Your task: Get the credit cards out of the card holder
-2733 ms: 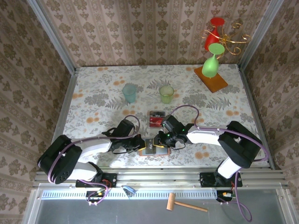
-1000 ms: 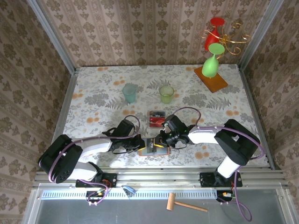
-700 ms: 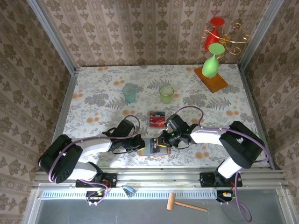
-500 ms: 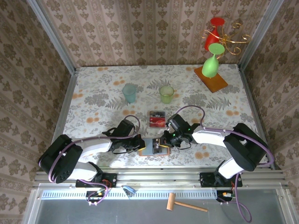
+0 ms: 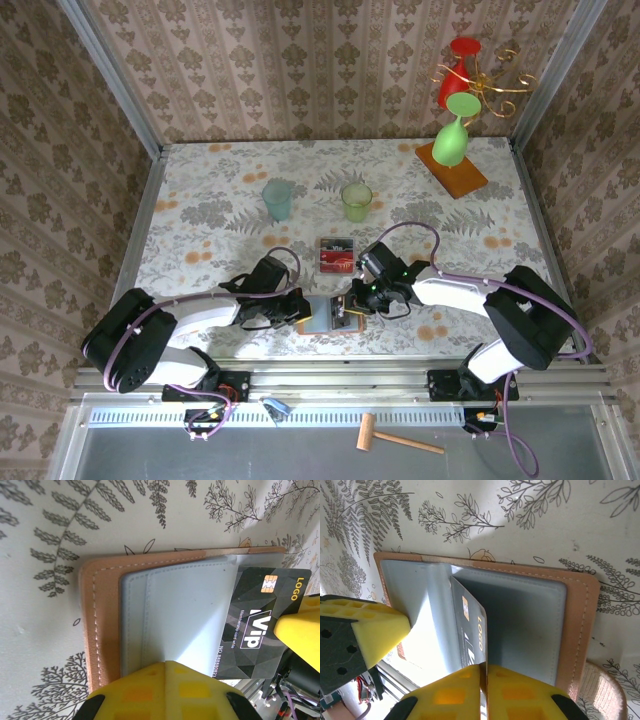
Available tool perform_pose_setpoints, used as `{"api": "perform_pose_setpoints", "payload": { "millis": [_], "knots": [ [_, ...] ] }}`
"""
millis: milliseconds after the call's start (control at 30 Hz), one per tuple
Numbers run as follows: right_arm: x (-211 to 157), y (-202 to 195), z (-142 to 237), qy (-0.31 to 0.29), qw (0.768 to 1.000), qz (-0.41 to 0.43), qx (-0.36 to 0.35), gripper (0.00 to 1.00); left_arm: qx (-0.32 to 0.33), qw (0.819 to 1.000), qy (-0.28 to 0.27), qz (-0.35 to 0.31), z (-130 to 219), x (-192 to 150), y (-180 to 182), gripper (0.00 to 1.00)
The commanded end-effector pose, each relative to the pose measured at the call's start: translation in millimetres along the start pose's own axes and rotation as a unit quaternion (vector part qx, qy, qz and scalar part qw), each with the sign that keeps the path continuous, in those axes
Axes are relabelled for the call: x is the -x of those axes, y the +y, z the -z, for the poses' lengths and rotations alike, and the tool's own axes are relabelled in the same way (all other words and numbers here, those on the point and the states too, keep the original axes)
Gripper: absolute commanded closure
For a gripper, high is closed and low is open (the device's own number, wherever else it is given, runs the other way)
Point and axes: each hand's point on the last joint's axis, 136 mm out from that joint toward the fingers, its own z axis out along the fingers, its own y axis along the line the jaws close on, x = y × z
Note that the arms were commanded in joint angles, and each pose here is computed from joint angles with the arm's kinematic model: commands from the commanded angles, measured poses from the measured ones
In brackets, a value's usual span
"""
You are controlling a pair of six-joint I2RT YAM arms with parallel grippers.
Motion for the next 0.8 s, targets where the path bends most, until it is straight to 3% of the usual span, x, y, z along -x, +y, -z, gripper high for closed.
{"api": "perform_pose_setpoints", "payload": {
  "millis": [0,367,767],
  "knots": [
    [2,4,4,-0.006,1.0,0.007,-0.009,0.91,0.015,1.0,0.002,0.007,2,-3,5,0.97],
    [-2,18,2,0.002,1.0,0.004,0.008,0.86,0.011,1.0,-0.004,0.006,4,-2,3,0.96],
    [-5,16,5,0.001,1.0,0.0,0.001,0.87,0.007,1.0,-0.006,0.005,5,-1,1,0.95]
  ]
}}
